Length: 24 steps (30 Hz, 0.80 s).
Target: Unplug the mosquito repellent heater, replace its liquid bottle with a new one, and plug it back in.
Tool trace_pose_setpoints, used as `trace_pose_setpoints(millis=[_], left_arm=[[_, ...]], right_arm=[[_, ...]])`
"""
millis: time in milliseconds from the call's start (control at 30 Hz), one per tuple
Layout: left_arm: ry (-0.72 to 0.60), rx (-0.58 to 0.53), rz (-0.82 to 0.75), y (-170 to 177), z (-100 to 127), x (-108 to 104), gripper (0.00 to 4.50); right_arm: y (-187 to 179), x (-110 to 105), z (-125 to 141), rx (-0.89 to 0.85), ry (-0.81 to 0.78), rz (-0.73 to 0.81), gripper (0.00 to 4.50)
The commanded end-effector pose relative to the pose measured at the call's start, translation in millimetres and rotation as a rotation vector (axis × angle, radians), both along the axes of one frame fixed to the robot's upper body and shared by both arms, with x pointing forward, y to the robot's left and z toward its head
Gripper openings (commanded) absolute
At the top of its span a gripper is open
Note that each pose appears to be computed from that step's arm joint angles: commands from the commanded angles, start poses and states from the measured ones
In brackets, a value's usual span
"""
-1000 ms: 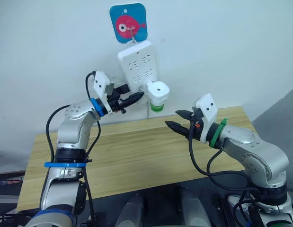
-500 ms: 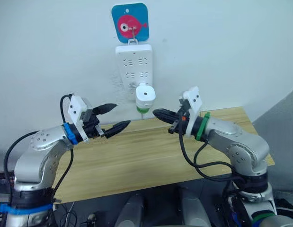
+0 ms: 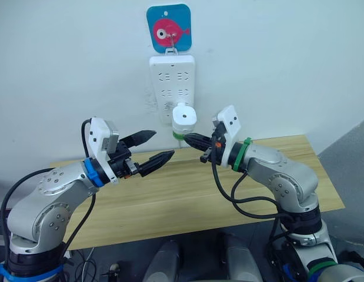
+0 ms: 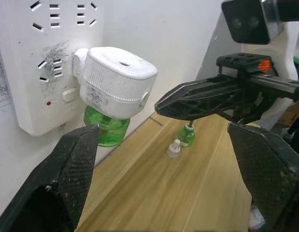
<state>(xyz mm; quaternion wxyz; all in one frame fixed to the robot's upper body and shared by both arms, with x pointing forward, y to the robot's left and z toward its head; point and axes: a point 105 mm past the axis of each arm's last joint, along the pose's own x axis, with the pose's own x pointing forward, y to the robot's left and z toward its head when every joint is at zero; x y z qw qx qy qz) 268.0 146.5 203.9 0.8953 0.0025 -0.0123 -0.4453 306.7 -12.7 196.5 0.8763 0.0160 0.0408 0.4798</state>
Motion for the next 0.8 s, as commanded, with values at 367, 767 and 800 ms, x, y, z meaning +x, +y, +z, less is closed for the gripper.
trace_pose_setpoints(millis=[367,767,800], left_arm=[[-0.027,0.006,-0.008,4,6,0,4.50],[-0.042,0.002,-0.024,3,9,4,4.50],[-0.044,-0.001,-0.032,2,10,4,4.50]], right_arm=[[-2,8,20,0.066,-0.074,-0.073,0.06],[-16,22,24,0.071,-0.101,-0.169,0.06],[-16,23,25,0.067,-0.109,-0.174,0.06]])
